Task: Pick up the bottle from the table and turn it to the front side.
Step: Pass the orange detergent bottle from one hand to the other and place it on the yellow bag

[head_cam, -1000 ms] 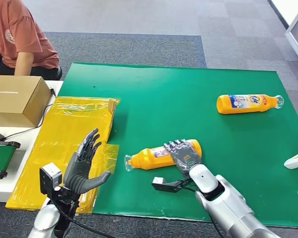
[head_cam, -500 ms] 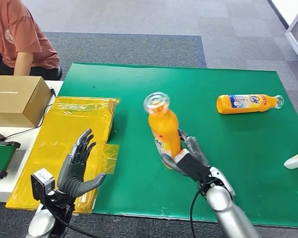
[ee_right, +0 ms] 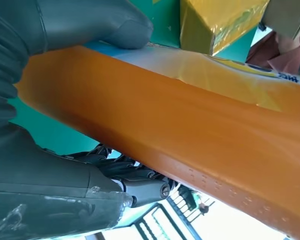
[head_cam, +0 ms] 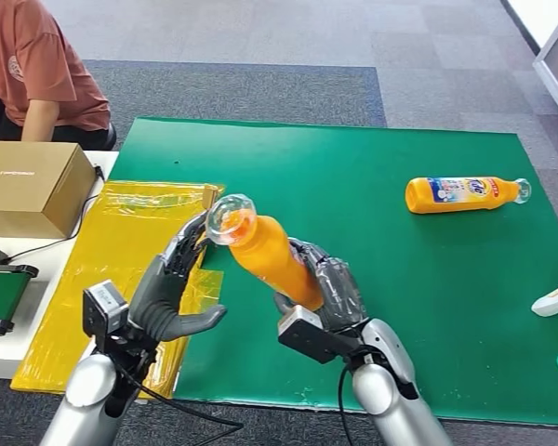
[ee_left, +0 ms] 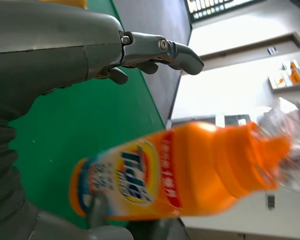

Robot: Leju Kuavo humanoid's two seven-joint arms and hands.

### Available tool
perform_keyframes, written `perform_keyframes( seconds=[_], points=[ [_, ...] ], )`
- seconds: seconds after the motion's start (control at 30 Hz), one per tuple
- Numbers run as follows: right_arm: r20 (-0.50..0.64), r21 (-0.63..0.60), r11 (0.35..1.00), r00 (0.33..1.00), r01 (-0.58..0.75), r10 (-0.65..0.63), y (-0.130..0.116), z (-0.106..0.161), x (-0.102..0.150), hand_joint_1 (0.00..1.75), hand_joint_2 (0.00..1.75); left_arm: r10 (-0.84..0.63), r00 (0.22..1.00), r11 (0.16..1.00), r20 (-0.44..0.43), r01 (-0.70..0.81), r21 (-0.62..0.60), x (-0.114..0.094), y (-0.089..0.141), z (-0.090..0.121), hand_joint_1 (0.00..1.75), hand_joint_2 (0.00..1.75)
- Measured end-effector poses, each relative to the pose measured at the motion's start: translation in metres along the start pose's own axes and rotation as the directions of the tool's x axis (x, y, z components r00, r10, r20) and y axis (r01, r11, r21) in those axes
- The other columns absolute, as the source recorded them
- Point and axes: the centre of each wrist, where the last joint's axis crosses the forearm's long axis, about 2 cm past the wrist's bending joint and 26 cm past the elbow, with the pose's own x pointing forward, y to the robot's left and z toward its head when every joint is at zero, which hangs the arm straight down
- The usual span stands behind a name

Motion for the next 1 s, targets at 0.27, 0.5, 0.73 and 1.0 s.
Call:
perform_keyframes(
  seconds=[0.27, 0.5, 0.73, 1.0],
  points=[
    [0.035, 0.051, 0.999, 0.999, -0.018, 0.016, 0.022, -0.001, 0.011, 1.75, 1.75, -0.004, 1.0, 0.987, 0.004, 0.005, -0.159, 0.006, -0.011, -0.037, 0.0, 1.75],
    [0.064, 0.064, 0.997, 0.997, -0.045, 0.041, 0.025, -0.007, 0.017, 1.75, 1.75, -0.015, 0.999, 0.979, -0.04, 0.006, -0.204, -0.001, -0.014, -0.044, 0.38, 1.75],
    [0.06, 0.052, 0.997, 0.997, -0.054, 0.051, 0.024, -0.01, 0.019, 1.75, 1.75, -0.011, 0.996, 0.975, -0.092, -0.01, -0.22, -0.008, -0.012, -0.044, 1.75, 1.75],
    [0.049, 0.042, 0.997, 0.997, -0.065, 0.063, 0.024, -0.01, 0.019, 1.65, 1.75, -0.035, 0.994, 0.974, -0.105, 0.011, -0.226, -0.009, -0.007, -0.047, 1.75, 1.75]
  ],
)
